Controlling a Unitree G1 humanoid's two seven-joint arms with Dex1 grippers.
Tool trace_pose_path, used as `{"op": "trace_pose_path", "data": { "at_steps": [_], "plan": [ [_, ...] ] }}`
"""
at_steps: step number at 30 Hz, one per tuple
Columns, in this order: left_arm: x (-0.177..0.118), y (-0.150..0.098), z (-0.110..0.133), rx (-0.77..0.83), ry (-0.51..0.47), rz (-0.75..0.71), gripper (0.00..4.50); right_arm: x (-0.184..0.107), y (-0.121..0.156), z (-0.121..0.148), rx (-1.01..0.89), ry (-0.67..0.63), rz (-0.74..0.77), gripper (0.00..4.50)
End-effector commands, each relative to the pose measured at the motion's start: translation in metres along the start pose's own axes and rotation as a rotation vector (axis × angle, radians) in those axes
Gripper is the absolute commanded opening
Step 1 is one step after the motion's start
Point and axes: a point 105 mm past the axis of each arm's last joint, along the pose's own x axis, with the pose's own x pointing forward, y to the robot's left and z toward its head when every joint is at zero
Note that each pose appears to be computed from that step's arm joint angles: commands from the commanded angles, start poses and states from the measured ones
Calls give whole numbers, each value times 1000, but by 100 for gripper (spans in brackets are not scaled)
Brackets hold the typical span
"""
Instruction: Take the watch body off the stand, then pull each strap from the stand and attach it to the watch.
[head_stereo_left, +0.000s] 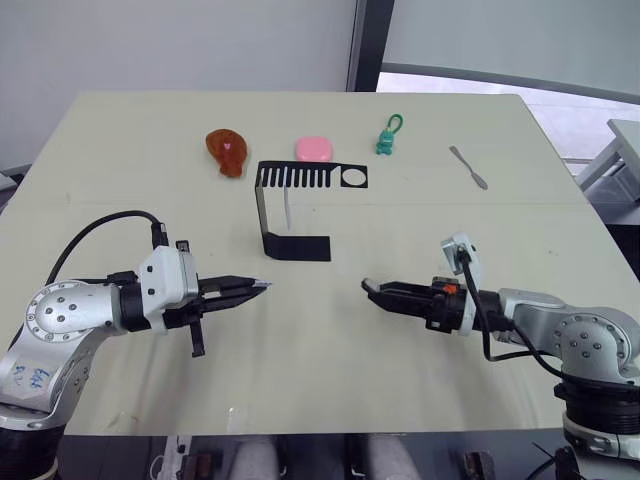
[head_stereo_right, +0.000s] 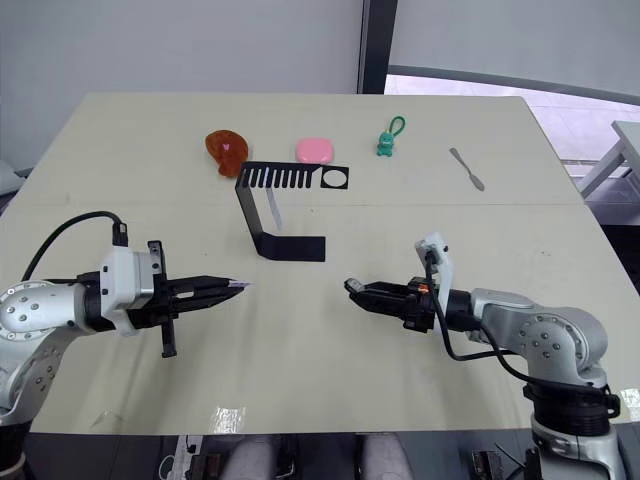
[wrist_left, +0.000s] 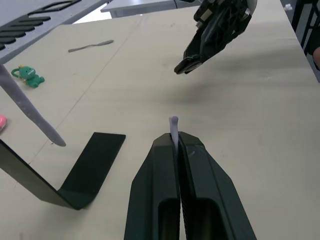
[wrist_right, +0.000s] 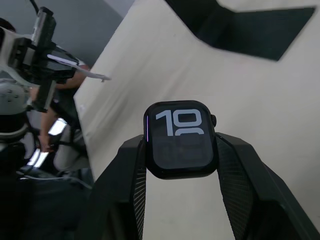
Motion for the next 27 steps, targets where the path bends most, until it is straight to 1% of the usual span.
{"op": "trace_pose_path", "data": {
  "at_steps": [1, 4, 6, 9, 16, 23, 27],
  "plan": [
    [0, -3, 16, 85, -2, -21, 0, 15, 10, -10, 67, 89, 72, 152],
    [9, -4, 19, 134, 15, -49, 0, 28, 11, -18, 98, 150, 88, 152],
    [12, -5, 18, 160, 36, -75, 0, 31, 11, -15, 122, 144, 95, 152],
    [16, -6, 20, 171, 40, -96, 0, 35, 11, -12, 149, 137, 106, 152],
    [25, -14, 17, 183, 53, -167, 0, 39, 9, -15, 172, 152, 89, 152],
    [34, -14, 6, 214, 102, -197, 0, 43, 12, -15, 177, 147, 94, 152],
    [38, -12, 4, 223, 103, -198, 0, 42, 12, -15, 178, 144, 93, 152]
  ]
}}
